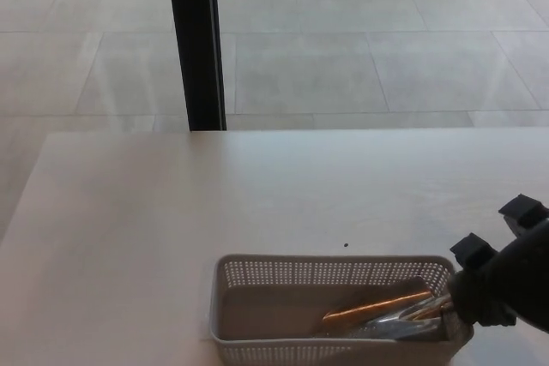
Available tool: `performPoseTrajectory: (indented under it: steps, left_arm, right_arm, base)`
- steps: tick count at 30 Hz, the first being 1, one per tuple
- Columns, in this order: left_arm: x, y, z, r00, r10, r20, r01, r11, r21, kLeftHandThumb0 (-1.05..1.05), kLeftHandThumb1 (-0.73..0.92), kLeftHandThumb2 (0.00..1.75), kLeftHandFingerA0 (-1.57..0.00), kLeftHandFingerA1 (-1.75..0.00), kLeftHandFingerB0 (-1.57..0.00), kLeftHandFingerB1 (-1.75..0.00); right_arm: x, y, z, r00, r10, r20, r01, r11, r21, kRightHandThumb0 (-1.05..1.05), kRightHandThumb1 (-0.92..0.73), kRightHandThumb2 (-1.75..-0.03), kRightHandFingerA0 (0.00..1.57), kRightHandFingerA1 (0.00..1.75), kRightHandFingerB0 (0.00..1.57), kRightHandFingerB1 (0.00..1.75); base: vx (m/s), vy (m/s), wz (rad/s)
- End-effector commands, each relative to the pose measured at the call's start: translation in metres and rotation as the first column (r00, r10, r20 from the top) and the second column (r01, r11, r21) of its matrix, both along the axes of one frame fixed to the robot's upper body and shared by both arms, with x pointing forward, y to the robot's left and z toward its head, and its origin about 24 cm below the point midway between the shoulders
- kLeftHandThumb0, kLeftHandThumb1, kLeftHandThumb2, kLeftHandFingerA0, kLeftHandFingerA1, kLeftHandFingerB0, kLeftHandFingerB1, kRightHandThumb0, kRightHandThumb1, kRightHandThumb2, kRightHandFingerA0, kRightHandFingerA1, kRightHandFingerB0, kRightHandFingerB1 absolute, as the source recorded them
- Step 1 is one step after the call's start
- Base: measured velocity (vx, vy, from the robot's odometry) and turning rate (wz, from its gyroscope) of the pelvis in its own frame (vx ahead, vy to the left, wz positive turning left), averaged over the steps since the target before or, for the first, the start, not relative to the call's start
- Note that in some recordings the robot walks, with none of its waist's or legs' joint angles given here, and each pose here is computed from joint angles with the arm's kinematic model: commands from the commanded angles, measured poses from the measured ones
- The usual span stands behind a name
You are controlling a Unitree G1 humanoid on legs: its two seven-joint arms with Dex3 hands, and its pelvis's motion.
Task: A garden tool is kept on the righthand side and a container is kept on the lefthand side on a desk infront of the robot. the robot uses its right hand to pick up the garden tool and makes a scooping motion inside the container
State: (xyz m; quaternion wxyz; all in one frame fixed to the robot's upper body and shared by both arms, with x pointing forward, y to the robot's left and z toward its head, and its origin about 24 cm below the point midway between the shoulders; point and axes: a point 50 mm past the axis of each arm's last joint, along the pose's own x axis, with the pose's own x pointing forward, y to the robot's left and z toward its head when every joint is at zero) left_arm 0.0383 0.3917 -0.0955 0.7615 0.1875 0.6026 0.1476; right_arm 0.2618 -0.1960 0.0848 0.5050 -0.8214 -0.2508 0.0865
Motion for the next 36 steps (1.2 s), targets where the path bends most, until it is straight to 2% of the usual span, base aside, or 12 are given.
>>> performPoseTrajectory:
  steps: [1, 3, 4, 5, 7, 15, 17, 21, 25, 26, 31, 36]
  left_arm:
    - [0.002, -0.001, 0.0, 0.998, 0.023, 0.051, -0.022, 1.0, -0.02, -0.27, -0.13, 1.11, -0.95, -1.01, -0.82, -0.93]
    - [0.003, -0.001, 0.0, 0.998, 0.004, 0.055, -0.003, 1.0, -0.019, -0.36, -0.07, 1.02, -0.97, -0.99, -0.84, -0.92]
    - [0.004, -0.001, 0.0, 0.998, 0.019, 0.068, -0.017, 1.0, -0.022, -0.4, -0.09, 1.01, -0.96, -1.01, -0.83, -0.93]
    - [0.005, -0.002, 0.0, 0.997, 0.022, 0.072, -0.02, 1.0, -0.023, -0.4, -0.07, 0.98, -0.94, -0.99, -0.83, -0.91]
    - [0.006, -0.002, 0.0, 0.997, 0.019, 0.079, -0.017, 0.999, -0.027, -0.41, -0.07, 1.0, -0.97, -1.0, -0.85, -0.92]
    - [0.004, -0.002, 0.0, 0.998, -0.018, 0.053, 0.02, 1.0, -0.025, -0.44, -0.06, 0.94, -1.02, -1.0, -0.86, -0.92]
    - [0.005, -0.003, 0.0, 0.998, -0.032, 0.059, 0.034, 0.999, -0.029, -0.5, -0.06, 0.95, -1.0, -1.0, -0.85, -0.91]
    - [0.008, -0.004, 0.0, 0.996, -0.044, 0.075, 0.046, 0.999, -0.026, -0.45, -0.08, 0.96, -0.98, -0.99, -0.87, -0.92]
    - [0.007, -0.004, 0.0, 0.996, -0.05, 0.07, 0.052, 0.998, -0.028, -0.45, -0.07, 0.93, -0.91, -0.97, -0.83, -0.9]
    - [0.005, -0.003, 0.001, 0.997, -0.045, 0.066, 0.047, 0.998, -0.029, -0.49, -0.08, 0.94, -0.91, -0.98, -0.83, -0.91]
    - [0.004, -0.003, 0.0, 0.998, -0.041, 0.051, 0.043, 0.999, -0.025, -0.48, -0.05, 0.94, -0.94, -0.98, -0.84, -0.9]
    - [0.004, -0.004, 0.0, 0.997, -0.064, 0.051, 0.065, 0.997, -0.029, -0.51, -0.06, 0.94, -0.98, -0.98, -0.85, -0.9]
  right_arm:
    - [0.001, 0.014, -0.013, 0.999, 0.001, -0.046, 0.002, 0.999, 0.054, -0.33, -0.66, -0.68, 0.87, 1.72, 0.88, 0.94]
    - [0.003, 0.018, -0.013, 0.999, 0.001, -0.043, 0.002, 0.998, 0.056, -0.34, -0.65, -0.68, 0.83, 1.75, 0.86, 0.98]
    - [0.005, 0.025, -0.011, 0.999, 0.005, -0.046, -0.002, 0.999, 0.048, -0.35, -0.56, -0.83, 1.09, 1.63, 0.86, 1.22]
    - [0.006, 0.029, -0.01, 0.999, 0.009, -0.045, -0.007, 0.999, 0.045, -0.35, -0.64, -0.81, 0.87, 1.75, 0.83, 1.14]
    - [0.007, 0.035, -0.008, 0.999, 0.028, -0.02, -0.028, 0.999, 0.033, -0.35, -0.61, -0.8, 0.9, 1.75, 0.88, 1.01]
    - [0.006, 0.051, -0.01, 0.999, 0.014, -0.029, -0.011, 0.996, 0.085, -0.35, -0.6, -0.85, 0.89, 1.75, 0.86, 1.1]
    - [0.005, 0.055, -0.013, 0.999, -0.007, -0.035, 0.01, 0.997, 0.082, -0.35, -0.61, -0.84, 0.89, 1.75, 0.88, 0.84]
    - [0.001, 0.063, -0.018, 0.999, -0.007, -0.043, 0.008, 0.999, 0.041, -0.36, -0.6, -0.8, 0.92, 1.75, 0.91, 0.82]
    - [-0.001, 0.067, -0.02, 0.999, -0.014, -0.048, 0.014, 1.0, 0.014, -0.38, -0.61, -0.75, 0.94, 1.75, 0.91, 0.9]
    - [-0.001, 0.07, -0.015, 0.998, -0.022, -0.061, 0.022, 1.0, -0.005, -0.39, -0.65, -0.77, 0.94, 1.75, 0.89, 1.11]
    - [0.001, 0.076, -0.006, 0.997, -0.032, -0.068, 0.03, 0.999, -0.029, -0.38, -0.65, -0.76, 0.92, 1.75, 0.88, 0.96]
    - [-0.001, 0.092, -0.007, 0.994, -0.006, -0.106, 0.003, 0.999, -0.034, -0.41, -0.68, -0.78, 0.92, 1.75, 0.87, 1.14]
  base:
    - [0.0, 0.0, 0.0]
    - [0.0, 0.0, 0.0]
    - [0.0, 0.0, 0.0]
    - [0.0, 0.0, 0.0]
    - [0.0, 0.0, 0.0]
    - [0.0, 0.0, 0.0]
    - [0.0, 0.0, 0.0]
    - [0.0, 0.0, 0.0]
    - [0.0, 0.0, 0.0]
    - [0.0, 0.0, 0.0]
    - [0.0, 0.0, 0.0]
    - [0.0, 0.0, 0.0]
